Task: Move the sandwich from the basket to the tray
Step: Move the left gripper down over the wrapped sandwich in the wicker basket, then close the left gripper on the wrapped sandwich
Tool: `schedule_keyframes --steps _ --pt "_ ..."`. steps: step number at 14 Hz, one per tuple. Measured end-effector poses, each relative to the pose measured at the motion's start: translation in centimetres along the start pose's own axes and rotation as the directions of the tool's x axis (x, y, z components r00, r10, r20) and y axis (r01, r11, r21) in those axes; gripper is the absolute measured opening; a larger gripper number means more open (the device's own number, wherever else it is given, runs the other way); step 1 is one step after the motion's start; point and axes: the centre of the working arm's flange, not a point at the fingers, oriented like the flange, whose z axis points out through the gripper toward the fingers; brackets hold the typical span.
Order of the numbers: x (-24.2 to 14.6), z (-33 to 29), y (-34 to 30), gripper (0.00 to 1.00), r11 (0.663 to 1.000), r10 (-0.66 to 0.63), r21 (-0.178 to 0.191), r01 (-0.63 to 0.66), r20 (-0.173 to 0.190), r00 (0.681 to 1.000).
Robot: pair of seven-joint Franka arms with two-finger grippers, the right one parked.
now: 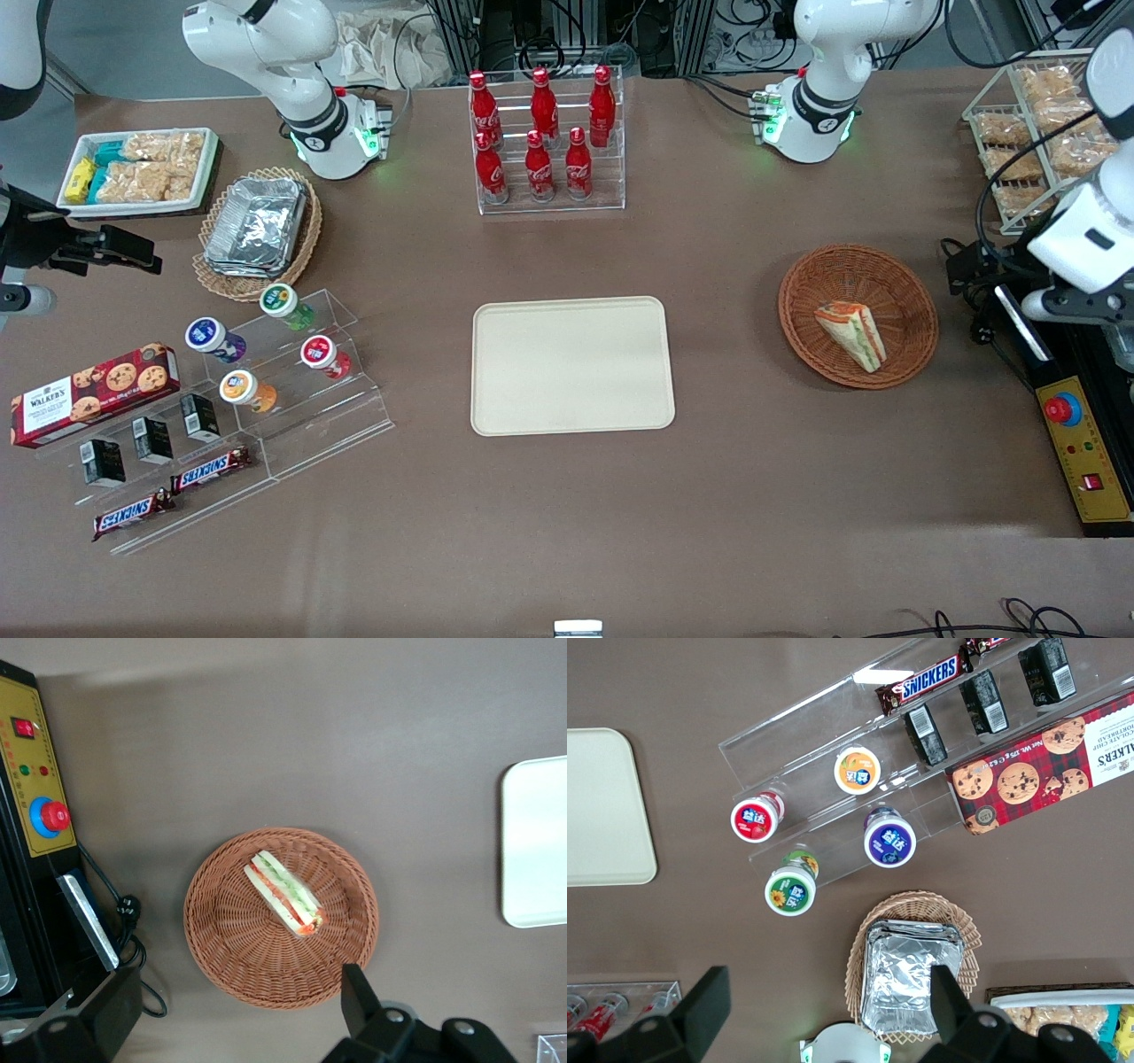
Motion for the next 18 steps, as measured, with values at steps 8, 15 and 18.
schedule_keyframes --steps 8,15,18 --pt "2.4 4.7 0.1 1.00 0.922 -0.387 0.002 0.387 0.028 0.922" --pt "0.9 18.2 5.7 1.00 0.582 -0.813 0.007 0.813 0.022 0.582" --pt "-1.4 23.5 5.9 1.00 0.553 -0.833 0.041 0.832 0.028 0.553"
